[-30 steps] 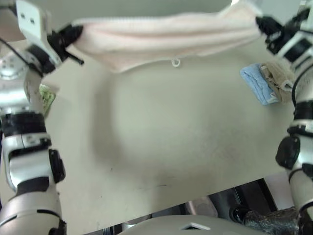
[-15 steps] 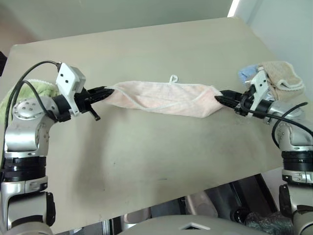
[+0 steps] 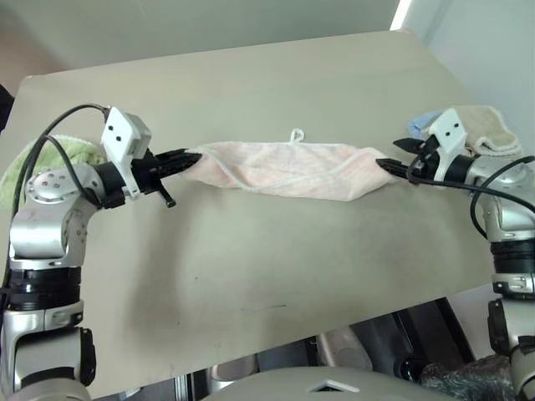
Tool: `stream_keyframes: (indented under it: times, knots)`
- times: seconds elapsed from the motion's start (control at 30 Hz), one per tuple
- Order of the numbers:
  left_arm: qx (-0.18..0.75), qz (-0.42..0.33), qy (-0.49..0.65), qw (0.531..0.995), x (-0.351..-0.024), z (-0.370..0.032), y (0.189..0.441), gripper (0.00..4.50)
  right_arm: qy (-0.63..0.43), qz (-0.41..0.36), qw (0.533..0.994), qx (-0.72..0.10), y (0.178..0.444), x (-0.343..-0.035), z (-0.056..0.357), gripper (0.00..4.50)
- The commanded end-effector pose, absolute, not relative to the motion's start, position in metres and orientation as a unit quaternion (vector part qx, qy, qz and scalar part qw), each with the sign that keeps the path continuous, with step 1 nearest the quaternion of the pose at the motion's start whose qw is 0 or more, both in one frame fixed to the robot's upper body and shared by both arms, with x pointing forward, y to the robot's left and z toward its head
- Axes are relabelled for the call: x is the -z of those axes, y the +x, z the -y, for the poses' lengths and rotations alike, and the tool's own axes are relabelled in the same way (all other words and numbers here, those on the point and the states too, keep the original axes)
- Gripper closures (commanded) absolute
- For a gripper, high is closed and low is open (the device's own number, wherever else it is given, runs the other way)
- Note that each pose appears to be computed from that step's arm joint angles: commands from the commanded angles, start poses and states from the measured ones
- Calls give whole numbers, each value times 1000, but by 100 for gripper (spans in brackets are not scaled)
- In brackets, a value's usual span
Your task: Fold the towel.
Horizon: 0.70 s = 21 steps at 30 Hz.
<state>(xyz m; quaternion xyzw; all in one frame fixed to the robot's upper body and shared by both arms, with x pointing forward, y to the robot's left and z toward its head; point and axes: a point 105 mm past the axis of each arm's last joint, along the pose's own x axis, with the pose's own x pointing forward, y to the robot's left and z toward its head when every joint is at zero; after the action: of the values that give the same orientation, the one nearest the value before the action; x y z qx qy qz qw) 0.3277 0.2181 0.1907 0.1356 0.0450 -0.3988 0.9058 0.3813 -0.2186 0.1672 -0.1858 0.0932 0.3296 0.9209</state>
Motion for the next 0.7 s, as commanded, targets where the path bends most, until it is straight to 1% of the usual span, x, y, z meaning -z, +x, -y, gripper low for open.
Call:
stream_keyframes:
  times: [0.03, 0.1, 0.2, 0.37, 0.57, 0.7]
  knots:
    - [419, -72, 160, 891, -184, -221, 315, 450, -196, -75, 919, -334, 387, -188, 221, 137]
    - [419, -86, 163, 889, -177, -225, 312, 450, -198, -75, 915, -344, 390, -194, 218, 137]
    - [418, -86, 160, 890, -174, -225, 311, 450, -195, -86, 904, -370, 392, -197, 208, 137]
    - [418, -86, 160, 890, -172, -224, 310, 450, -209, -138, 883, -397, 395, -181, 193, 137]
    - [411, -85, 161, 893, -173, -227, 309, 450, -224, -170, 870, -404, 396, -163, 191, 137]
    - [410, -85, 160, 894, -173, -227, 307, 450, -231, -178, 870, -397, 397, -158, 195, 137]
